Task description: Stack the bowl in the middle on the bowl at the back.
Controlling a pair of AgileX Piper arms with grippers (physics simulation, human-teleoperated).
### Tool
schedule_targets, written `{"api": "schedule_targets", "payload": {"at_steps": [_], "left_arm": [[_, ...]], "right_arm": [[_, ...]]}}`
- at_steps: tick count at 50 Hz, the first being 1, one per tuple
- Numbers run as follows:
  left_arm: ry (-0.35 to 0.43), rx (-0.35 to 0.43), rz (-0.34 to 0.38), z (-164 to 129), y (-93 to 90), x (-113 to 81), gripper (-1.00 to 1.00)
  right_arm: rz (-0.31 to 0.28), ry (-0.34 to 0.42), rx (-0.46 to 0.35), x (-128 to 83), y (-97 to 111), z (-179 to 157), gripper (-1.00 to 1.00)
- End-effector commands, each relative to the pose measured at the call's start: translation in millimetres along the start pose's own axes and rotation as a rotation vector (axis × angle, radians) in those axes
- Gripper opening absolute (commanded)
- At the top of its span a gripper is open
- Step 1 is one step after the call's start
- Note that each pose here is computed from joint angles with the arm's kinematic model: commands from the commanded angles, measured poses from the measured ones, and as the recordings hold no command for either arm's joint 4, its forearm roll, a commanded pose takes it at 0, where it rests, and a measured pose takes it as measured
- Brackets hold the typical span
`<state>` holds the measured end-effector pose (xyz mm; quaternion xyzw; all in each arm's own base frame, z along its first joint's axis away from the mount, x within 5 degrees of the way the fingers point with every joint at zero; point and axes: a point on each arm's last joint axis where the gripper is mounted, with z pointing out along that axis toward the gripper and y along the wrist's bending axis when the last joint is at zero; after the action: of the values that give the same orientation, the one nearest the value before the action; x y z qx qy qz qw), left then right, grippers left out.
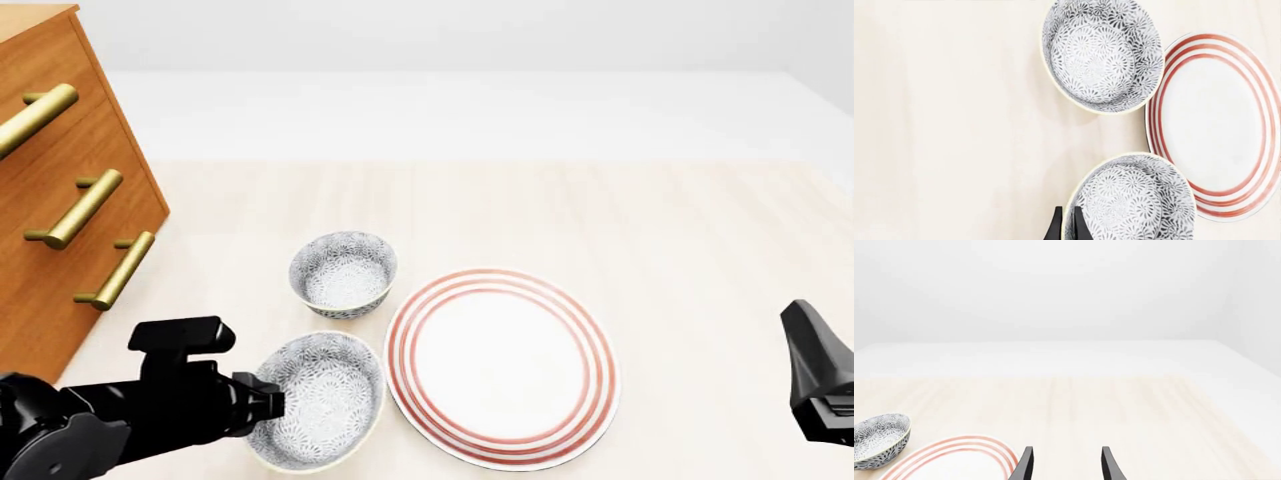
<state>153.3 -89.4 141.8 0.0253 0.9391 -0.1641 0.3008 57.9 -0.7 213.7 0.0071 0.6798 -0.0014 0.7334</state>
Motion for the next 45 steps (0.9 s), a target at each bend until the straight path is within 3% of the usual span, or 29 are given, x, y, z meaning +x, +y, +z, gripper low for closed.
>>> {"api": "schedule_targets", "payload": {"at_steps": [1, 26, 45], "left_arm": [[-0.007, -0.012, 0.019, -5.0, 3.5, -2.0, -1.0], [-0.07, 0.036, 0.053, -70.3, -13.1, -25.1, -1.0], [-0.082, 0.122, 0.115, -129.8, -31.2, -32.0, -1.0]], "right_arm": [[0.0, 0.0, 0.0, 0.0, 0.0, 0.0, 1.0], [-0.008, -0.001, -0.001, 0.2, 0.1, 1.4, 1.0], [-0.014, -0.003, -0.005, -0.7, 0.3, 4.2, 1.0]]}}
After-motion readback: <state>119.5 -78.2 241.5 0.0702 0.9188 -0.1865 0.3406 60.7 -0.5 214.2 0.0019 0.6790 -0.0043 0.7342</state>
